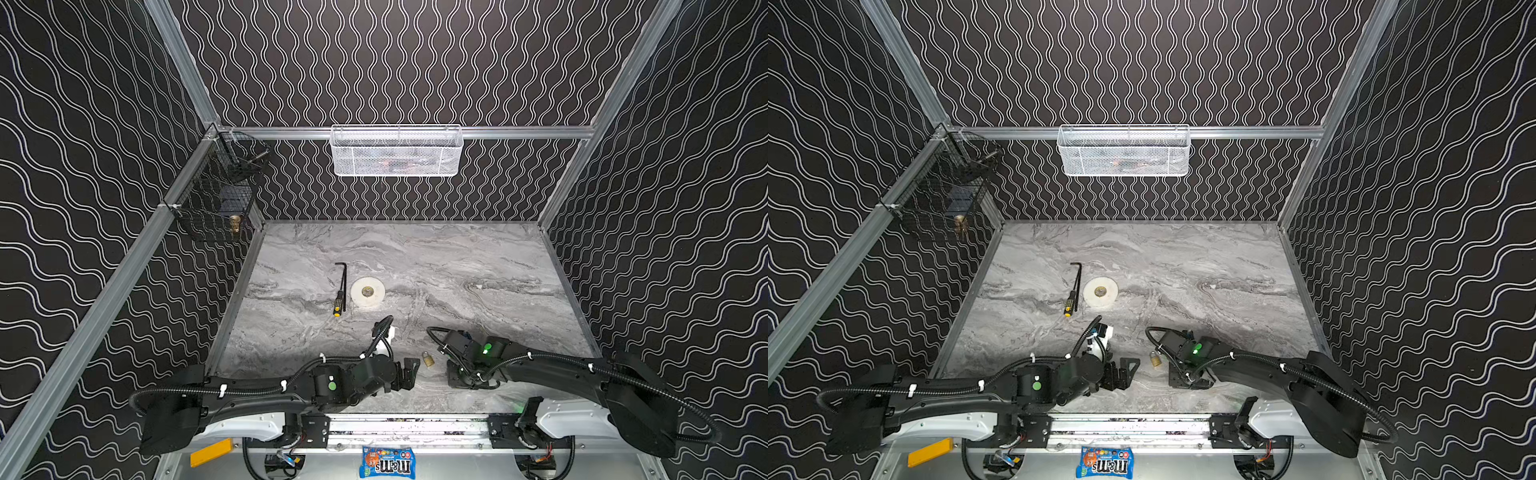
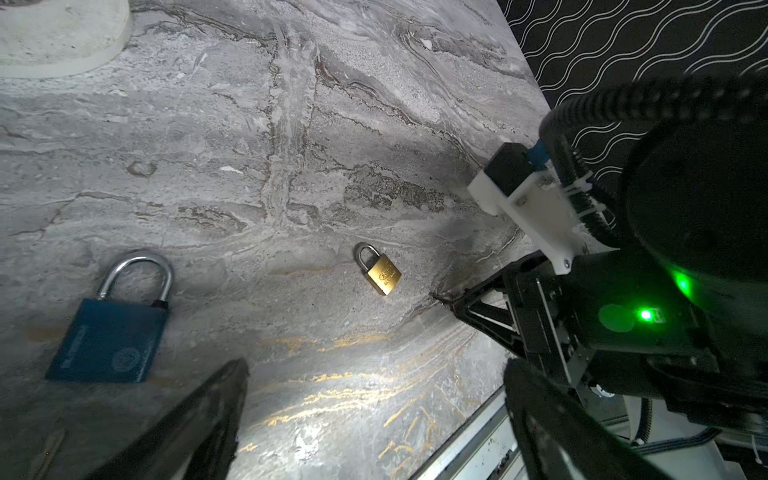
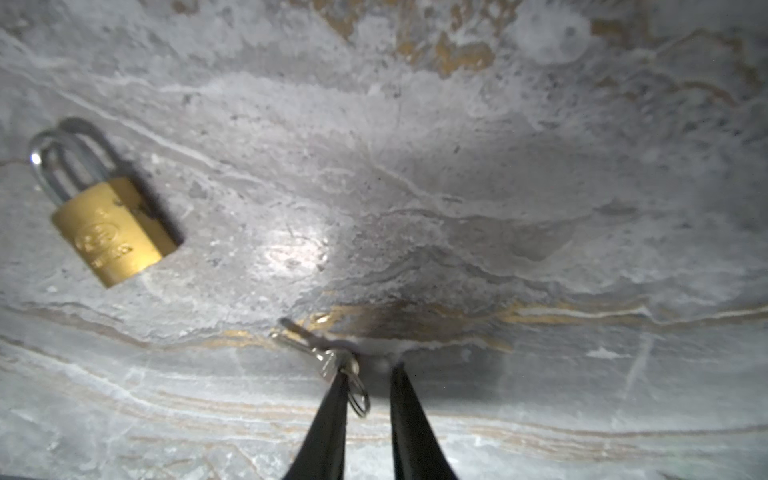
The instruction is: Unlock with the key
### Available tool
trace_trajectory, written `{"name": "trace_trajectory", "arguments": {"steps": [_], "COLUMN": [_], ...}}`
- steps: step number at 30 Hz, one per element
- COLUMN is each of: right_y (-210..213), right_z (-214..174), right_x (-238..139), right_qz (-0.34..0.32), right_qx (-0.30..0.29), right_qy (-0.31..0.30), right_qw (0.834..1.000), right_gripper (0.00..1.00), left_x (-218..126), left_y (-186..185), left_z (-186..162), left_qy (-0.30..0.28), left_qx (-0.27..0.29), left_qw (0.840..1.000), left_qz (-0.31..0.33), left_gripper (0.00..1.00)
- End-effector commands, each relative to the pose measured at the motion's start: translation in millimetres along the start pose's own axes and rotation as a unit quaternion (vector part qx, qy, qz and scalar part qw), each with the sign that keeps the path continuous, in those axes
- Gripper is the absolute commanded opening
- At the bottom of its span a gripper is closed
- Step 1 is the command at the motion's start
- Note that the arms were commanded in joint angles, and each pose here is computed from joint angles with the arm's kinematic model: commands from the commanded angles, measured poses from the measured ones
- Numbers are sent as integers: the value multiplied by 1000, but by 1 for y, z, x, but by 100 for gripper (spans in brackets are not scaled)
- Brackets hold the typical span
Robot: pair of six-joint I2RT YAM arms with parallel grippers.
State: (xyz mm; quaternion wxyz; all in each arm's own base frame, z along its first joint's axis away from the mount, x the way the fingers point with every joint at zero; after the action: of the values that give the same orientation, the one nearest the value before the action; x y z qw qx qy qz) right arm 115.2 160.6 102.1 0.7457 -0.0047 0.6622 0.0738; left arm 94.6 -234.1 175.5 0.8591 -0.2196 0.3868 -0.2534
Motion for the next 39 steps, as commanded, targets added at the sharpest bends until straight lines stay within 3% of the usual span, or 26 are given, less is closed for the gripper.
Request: {"name": "trace_trajectory", "arguments": {"steps": [1, 22, 39], "right_y": [1, 2, 10], "right_z": [1, 0, 7], "right_x": [1, 5, -29], "right_qz": [-8, 14, 127], "right_qx": [2, 4, -10], "right_qy": [-4, -12, -102], "right_qw": [1000, 1000, 987], "right_gripper": [18, 2, 0], "left_x": [-2, -11, -25], "left_y": [3, 7, -8], "left_z": [2, 5, 18], "left_qy": [-14, -30, -37], "left_qx": [-4, -23, -72], "left_qw": [1000, 999, 995], "left_qz": [3, -11, -55], "left_gripper": [99, 99, 99]}}
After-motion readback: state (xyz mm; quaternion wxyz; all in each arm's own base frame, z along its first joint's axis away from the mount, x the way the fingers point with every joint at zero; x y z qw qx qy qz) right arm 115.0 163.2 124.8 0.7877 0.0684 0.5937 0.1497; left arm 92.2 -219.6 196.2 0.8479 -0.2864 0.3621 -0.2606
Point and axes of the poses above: each gripper's point midway between its finger pads, its own x axis out along the fingers, its own y axis along the line the jaws close on, z = x × y, the point moved 9 cm from there along -x, back along the fingers, and after that the axes turned 7 degrees about -x, right-handed, at the moved point
